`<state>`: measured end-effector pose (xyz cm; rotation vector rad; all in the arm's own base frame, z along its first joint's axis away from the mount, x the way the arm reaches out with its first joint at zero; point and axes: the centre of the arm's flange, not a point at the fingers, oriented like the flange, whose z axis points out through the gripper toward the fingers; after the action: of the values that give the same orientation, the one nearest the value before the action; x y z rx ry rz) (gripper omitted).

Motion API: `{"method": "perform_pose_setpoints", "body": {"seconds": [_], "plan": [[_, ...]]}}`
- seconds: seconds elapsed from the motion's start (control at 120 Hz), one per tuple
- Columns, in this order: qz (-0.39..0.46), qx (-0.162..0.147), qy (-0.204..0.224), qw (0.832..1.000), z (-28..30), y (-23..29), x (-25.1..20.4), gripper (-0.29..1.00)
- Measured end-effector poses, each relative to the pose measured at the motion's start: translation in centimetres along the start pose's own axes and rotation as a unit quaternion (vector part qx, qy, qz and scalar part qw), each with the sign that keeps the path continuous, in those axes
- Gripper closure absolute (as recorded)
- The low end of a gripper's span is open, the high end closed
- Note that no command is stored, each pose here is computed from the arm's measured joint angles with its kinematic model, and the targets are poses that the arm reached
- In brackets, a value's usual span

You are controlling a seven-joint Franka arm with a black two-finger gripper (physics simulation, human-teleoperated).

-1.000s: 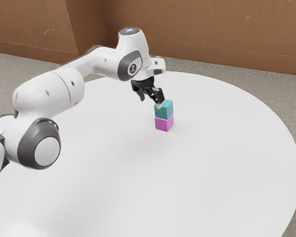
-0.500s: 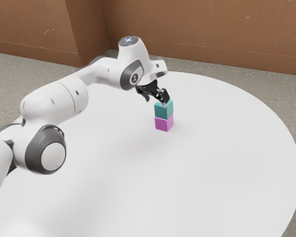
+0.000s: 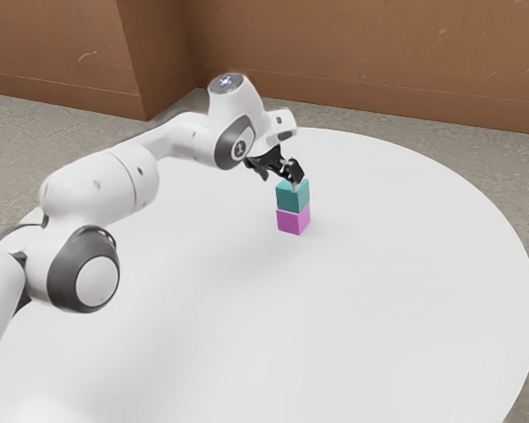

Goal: Pick up the blue block with one arm, and put the blue block on the table with one arm

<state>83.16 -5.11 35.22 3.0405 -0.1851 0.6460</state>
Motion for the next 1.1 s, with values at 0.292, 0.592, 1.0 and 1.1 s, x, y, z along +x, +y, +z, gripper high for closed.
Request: {"method": "perform_pose_setpoints", "body": {"seconds": [0.292, 0.592, 1.0, 1.1], "plan": [[-0.005, -0.002, 0.000, 1.000, 2.7, -0.4, -1.0, 0.02], [-0.007, -0.018, 0.027, 0.999, 4.4, 0.2, -1.1, 0.02], [-0.008, -0.026, 0.081, 0.996, 6.1, -0.3, -1.3, 0.21], [-0.007, -0.024, 0.086, 0.996, 6.0, -0.3, -1.3, 0.35]]}}
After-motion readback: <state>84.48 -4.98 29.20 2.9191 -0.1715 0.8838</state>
